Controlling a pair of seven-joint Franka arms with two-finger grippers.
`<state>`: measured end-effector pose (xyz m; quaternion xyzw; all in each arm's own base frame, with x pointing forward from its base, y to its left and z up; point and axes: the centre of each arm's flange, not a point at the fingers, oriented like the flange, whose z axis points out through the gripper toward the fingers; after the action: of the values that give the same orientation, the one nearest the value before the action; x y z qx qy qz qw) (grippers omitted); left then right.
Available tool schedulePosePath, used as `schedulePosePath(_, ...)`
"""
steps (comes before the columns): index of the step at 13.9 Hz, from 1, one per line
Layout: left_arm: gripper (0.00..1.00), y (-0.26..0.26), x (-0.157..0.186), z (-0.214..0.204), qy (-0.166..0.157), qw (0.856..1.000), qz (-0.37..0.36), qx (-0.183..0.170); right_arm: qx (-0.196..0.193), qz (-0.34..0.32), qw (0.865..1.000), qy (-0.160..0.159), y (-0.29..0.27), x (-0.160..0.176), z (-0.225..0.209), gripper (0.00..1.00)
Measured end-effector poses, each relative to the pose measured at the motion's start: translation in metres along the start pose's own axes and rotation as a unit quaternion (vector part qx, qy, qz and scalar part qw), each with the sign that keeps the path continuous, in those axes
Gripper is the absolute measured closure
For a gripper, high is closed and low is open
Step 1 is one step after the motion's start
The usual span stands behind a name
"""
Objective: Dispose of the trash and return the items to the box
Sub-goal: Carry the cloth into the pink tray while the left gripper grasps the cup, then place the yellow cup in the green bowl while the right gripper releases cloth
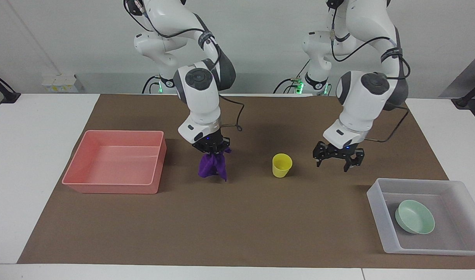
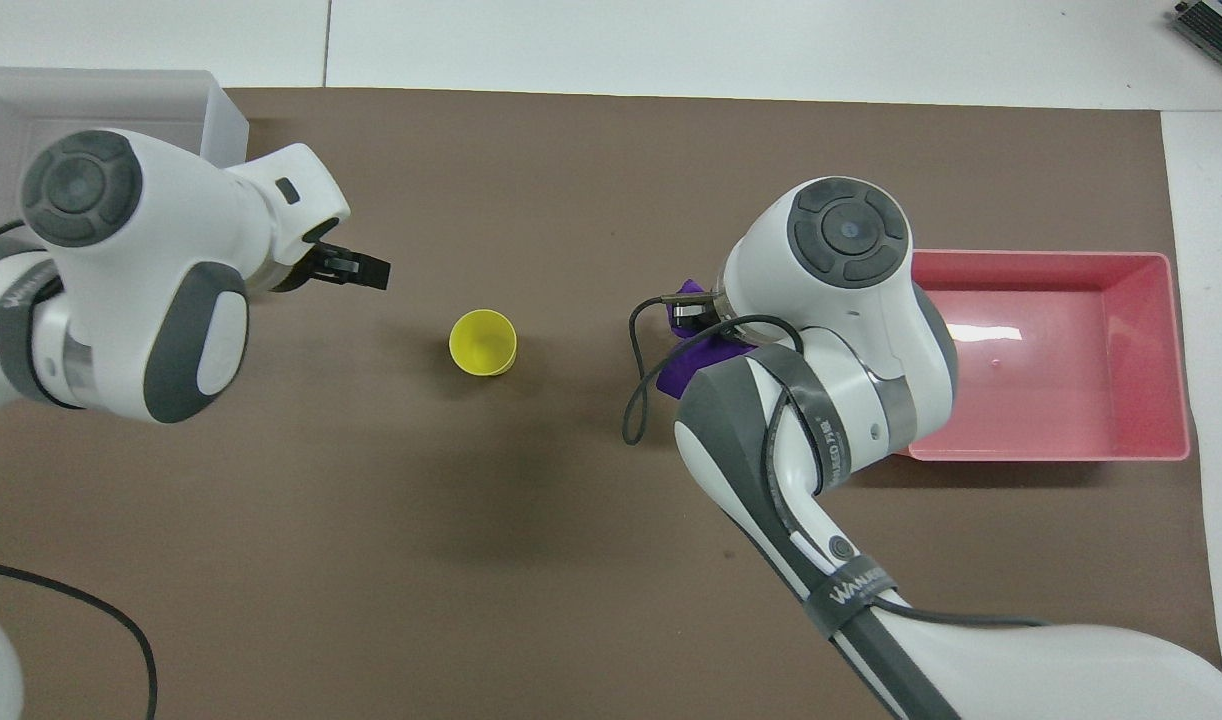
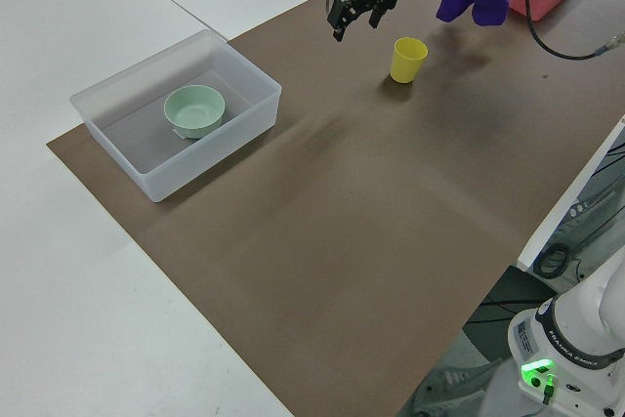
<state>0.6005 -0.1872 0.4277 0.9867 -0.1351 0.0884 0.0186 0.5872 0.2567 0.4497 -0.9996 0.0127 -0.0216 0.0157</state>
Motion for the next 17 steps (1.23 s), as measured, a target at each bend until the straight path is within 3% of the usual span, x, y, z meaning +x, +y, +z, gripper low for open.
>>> schedulePosePath(5,0.0,0.058,-0.025,0.021,-0.013,1.0,0.007,-0.006,-0.004,0.035,0.999,0.004,0.055,-0.009,-0.08,0.92)
schedulePosePath(9,0.11,0.078,-0.034,0.046,-0.01,1.0,0.001,-0.011,-0.023,0.037,0.999,0.016,0.146,0.01,-0.099,0.92)
schedulePosePath(10,0.18,0.08,-0.035,0.059,-0.011,1.0,0.001,-0.013,-0.025,0.028,0.999,0.013,0.173,0.015,-0.097,0.92)
schedulePosePath(15,0.84,0.081,-0.036,0.094,-0.014,1.0,-0.014,-0.017,-0.033,-0.006,0.999,0.012,0.315,0.019,-0.069,0.92)
schedulePosePath(16,0.95,0.082,-0.034,0.092,-0.011,1.0,-0.015,-0.017,-0.034,-0.008,0.999,0.013,0.332,0.017,-0.056,0.92)
schedulePosePath(17,0.96,0.081,-0.033,0.089,-0.008,1.0,-0.016,-0.017,-0.035,-0.008,0.999,0.013,0.343,0.014,-0.042,0.92)
